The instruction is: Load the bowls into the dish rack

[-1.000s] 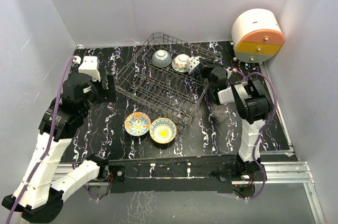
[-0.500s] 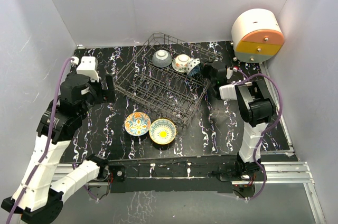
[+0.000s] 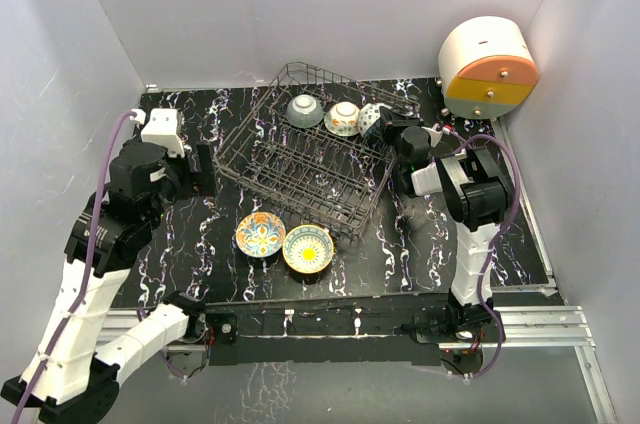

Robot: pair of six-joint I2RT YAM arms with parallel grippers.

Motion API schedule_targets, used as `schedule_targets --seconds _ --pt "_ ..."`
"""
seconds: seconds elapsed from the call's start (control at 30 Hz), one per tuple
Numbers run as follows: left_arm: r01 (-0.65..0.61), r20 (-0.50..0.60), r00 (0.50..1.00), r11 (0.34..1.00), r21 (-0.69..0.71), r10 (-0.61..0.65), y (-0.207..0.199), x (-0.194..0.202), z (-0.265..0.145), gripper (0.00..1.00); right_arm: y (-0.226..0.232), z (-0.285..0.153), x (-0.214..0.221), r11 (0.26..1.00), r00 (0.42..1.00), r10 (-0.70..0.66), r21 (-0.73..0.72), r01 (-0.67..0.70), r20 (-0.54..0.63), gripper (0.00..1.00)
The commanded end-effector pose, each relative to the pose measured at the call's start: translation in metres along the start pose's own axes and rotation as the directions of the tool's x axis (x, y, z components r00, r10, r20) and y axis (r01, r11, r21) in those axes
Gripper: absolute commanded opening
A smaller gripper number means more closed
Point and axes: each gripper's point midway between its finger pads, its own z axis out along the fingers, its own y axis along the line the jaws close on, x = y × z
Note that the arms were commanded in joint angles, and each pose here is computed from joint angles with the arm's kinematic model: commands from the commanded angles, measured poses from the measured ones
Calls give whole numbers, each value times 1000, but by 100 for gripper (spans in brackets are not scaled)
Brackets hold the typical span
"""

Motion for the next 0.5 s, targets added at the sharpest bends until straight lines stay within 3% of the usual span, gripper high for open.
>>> schedule_targets --seconds 0.0,0.2,0.47 --pt "10 33 999 1000 5 -11 1 -13 -10 97 19 7 -14 994 997 -36 -98 42 61 8" --pt "10 27 1000 1000 5 -10 1 -11 -9 97 -3 17 -12 998 998 -42 -35 44 43 8" --pt "12 26 1000 1000 6 -12 0 -12 -7 97 -37 -9 -27 977 995 -68 205 53 68 8"
